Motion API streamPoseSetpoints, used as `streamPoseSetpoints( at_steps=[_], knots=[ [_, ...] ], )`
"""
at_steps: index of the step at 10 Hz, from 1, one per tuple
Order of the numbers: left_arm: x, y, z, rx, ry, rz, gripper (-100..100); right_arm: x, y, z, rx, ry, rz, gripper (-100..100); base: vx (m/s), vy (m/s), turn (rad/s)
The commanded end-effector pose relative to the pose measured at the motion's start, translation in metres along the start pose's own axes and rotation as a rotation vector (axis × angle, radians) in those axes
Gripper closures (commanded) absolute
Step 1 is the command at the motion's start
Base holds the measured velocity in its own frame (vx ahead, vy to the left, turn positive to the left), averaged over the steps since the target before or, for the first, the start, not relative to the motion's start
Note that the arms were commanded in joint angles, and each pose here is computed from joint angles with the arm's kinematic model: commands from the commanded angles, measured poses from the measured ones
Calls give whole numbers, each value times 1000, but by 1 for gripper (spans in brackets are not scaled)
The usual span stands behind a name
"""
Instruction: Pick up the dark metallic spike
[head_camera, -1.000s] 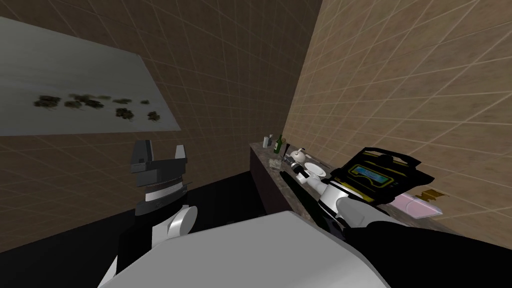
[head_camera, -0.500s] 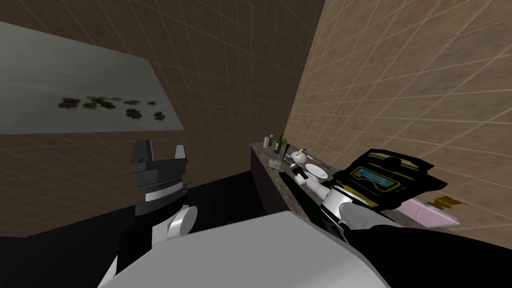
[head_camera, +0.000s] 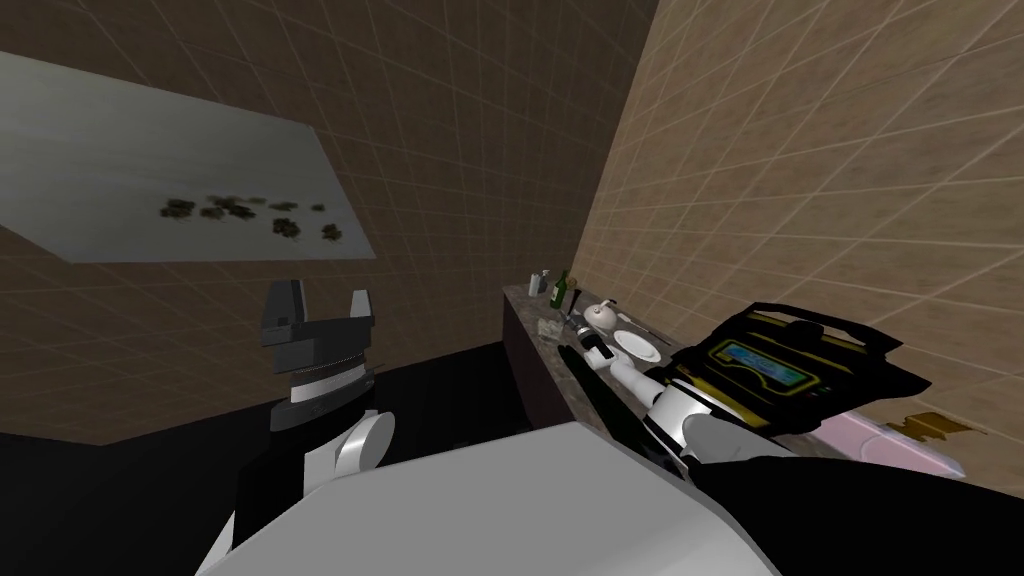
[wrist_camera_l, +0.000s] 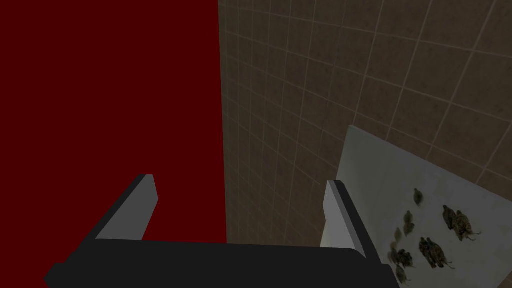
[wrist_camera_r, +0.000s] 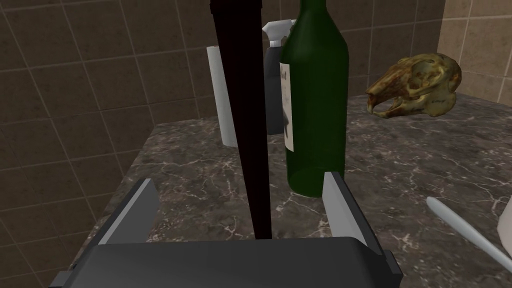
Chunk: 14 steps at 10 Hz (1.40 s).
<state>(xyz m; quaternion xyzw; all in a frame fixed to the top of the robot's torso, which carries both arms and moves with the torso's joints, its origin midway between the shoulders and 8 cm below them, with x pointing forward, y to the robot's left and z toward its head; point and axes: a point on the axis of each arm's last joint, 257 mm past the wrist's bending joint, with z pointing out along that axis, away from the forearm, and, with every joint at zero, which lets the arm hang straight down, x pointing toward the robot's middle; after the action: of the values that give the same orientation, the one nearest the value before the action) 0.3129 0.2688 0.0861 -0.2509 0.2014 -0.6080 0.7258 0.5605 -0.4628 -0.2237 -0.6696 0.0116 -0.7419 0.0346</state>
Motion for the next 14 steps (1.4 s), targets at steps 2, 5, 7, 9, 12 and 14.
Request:
streamPoseSetpoints(
  at_steps=[2, 5, 7, 9, 12, 14],
  knots=[
    [0, 0, 0, 0, 0, 0, 0, -9, 10, -10, -60, -14, 13, -100, -6, -27, 132],
    [0, 0, 0, 0, 0, 0, 0, 1, -1, -6, -49, 11, -27, -100, -11, -29, 52],
    [0, 0, 0, 0, 0, 0, 0, -10, 11, -18, -107, -14, 5, -100, -22, -24, 79],
    [0, 0, 0, 0, 0, 0, 0, 1, 0, -14, -95, 10, -11, -100, -40, -40, 133],
    [0, 0, 0, 0, 0, 0, 0, -5, 11, -27, -153, -12, 20, -100, -36, -38, 125],
    [0, 0, 0, 0, 0, 0, 0, 3, 1, -22, -134, 3, -21, -100, -4, -4, 15]
  ],
)
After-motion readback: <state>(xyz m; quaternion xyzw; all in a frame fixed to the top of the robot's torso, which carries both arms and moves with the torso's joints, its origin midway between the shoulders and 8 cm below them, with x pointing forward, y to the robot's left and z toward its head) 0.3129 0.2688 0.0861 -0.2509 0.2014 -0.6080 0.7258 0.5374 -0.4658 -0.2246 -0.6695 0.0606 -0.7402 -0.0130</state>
